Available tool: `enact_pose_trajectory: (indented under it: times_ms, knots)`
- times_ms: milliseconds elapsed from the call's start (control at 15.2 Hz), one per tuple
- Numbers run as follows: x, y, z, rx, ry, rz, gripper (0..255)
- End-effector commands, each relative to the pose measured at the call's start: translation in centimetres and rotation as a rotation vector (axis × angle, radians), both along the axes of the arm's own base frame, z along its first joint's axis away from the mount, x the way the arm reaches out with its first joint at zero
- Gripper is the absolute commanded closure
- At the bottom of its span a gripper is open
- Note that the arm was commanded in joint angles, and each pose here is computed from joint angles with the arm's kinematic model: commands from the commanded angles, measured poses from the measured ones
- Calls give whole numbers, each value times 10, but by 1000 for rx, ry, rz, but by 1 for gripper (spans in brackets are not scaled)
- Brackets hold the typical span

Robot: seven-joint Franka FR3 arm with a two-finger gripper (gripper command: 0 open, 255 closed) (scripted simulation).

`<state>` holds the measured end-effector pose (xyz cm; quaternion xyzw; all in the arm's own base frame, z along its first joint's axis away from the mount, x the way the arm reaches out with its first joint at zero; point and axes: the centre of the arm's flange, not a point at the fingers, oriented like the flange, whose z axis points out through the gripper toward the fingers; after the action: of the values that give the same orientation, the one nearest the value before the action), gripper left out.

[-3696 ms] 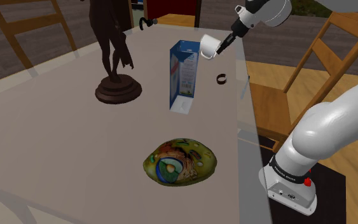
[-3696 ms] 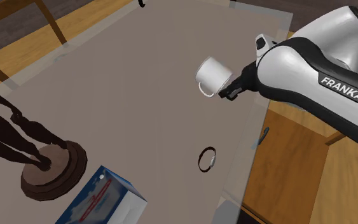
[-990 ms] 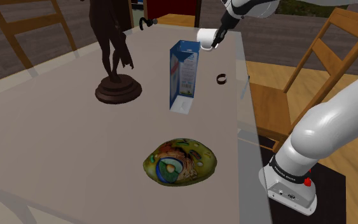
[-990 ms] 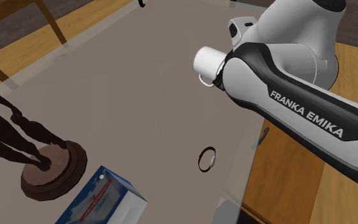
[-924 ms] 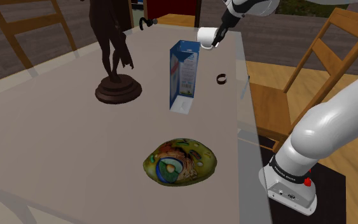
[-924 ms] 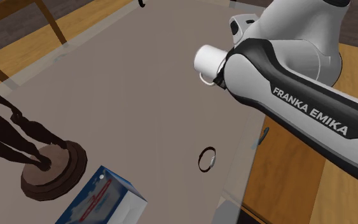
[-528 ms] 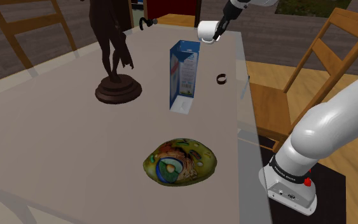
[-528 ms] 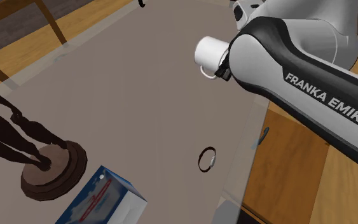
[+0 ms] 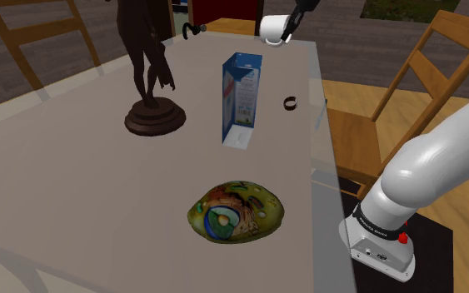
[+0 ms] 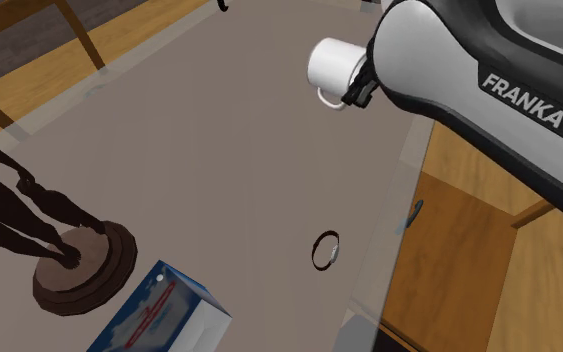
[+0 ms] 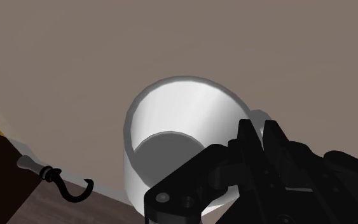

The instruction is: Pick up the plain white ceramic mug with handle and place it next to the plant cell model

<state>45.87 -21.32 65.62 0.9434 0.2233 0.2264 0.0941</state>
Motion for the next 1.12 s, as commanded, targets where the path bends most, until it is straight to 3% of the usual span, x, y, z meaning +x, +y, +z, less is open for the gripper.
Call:
enact_pose_trajectory:
  times_ms: [0, 594, 1056]
  knots:
    - [1, -1, 11, 0, 0, 0, 255]
    - [1, -1, 56, 0, 0, 0, 255]
    - [-13, 91, 57, 0, 0, 0, 255]
